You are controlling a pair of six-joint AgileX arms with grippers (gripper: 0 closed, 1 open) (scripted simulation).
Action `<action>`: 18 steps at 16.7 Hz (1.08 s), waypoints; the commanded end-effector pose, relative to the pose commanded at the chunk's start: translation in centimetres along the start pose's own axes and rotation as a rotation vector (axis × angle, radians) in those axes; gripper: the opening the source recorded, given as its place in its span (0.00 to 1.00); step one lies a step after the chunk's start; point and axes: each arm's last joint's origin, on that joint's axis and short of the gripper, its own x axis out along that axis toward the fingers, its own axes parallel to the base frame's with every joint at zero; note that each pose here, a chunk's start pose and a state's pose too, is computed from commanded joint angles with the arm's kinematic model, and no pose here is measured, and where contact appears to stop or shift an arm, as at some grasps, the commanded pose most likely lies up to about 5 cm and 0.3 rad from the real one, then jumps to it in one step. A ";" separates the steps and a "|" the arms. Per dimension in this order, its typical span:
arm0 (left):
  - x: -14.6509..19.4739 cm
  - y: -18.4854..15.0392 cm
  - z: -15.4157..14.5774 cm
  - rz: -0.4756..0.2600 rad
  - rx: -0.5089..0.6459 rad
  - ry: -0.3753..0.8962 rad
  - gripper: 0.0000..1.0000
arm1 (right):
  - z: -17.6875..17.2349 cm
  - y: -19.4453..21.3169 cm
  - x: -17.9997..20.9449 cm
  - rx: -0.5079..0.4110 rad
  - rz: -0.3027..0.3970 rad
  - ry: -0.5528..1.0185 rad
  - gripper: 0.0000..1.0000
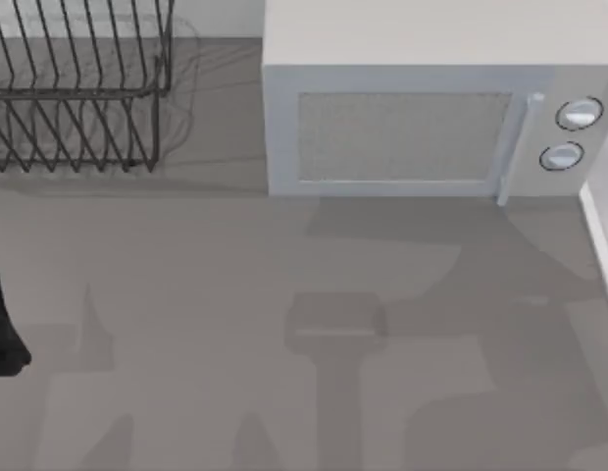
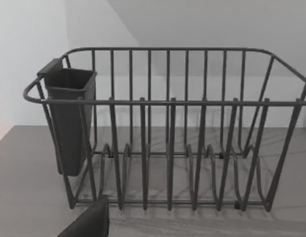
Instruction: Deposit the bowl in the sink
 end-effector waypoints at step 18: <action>0.0 0.0 0.0 0.000 0.000 0.000 1.00 | -7.9 -5.1 -1.7 -0.053 -0.148 -0.041 0.00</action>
